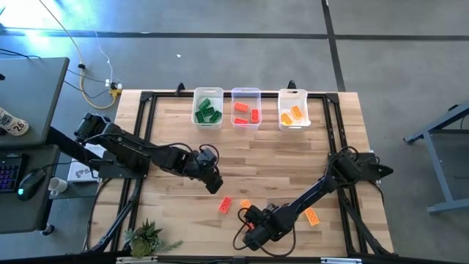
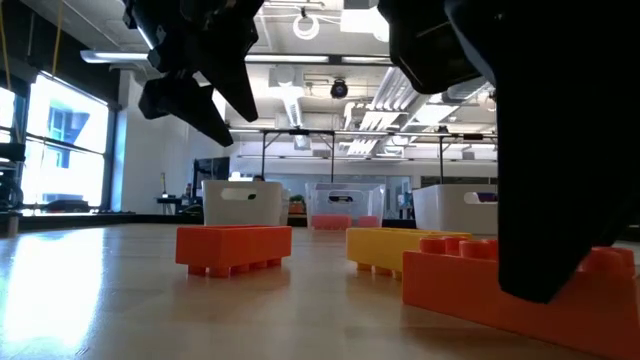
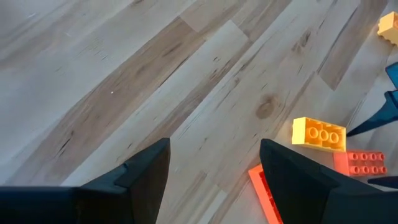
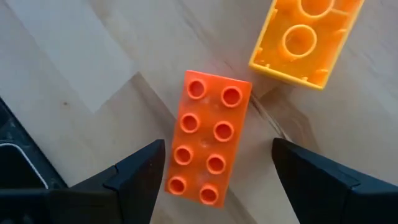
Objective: Sort & place blocks by color
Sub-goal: Put the orange game piece into the transparent bin
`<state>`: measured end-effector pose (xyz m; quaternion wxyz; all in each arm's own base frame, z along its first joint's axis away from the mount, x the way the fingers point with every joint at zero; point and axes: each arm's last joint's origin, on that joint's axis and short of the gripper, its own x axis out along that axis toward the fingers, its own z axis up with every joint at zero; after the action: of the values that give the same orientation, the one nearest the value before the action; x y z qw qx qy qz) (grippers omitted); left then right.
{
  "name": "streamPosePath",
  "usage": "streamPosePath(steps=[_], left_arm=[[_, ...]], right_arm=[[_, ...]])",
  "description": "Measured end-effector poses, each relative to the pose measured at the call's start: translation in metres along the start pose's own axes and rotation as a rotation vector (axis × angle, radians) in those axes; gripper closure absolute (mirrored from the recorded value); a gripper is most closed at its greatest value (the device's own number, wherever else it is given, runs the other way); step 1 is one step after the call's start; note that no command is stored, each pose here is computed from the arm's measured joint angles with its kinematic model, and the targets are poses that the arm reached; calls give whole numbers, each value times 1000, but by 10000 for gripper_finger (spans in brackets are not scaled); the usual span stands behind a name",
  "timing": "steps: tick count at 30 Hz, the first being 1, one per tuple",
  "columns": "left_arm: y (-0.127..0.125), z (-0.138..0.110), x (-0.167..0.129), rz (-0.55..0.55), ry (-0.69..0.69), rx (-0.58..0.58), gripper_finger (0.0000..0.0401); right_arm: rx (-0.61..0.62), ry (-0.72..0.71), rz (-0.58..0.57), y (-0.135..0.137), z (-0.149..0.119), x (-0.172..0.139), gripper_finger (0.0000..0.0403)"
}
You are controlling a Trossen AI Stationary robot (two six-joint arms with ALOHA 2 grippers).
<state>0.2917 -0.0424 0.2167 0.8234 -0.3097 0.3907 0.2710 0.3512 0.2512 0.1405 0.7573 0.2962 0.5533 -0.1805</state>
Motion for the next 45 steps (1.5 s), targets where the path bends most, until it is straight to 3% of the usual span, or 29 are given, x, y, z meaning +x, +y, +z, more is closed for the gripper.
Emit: streamPosePath(steps=[4, 9, 22, 27, 35, 45], left_arm=[[0, 0, 0, 1, -1, 21, 165], [0, 0, 0, 4, -5, 33, 165], [1, 2, 0, 18, -22, 98, 165], [1, 2, 0, 18, -22, 116, 165], [1, 1, 0, 14, -16, 117, 165], [0, 0, 0, -8, 11, 174, 165]], right_arm=[[56, 2, -40, -3, 0, 5, 128], [118, 8, -122, -11, -1, 5, 177], [13, 64, -192, -19, 0, 5, 289], [-46, 67, -197, -9, 4, -6, 289], [-95, 31, -368, -1, 17, -56, 289], [-205, -154, -527, -9, 78, -111, 289]])
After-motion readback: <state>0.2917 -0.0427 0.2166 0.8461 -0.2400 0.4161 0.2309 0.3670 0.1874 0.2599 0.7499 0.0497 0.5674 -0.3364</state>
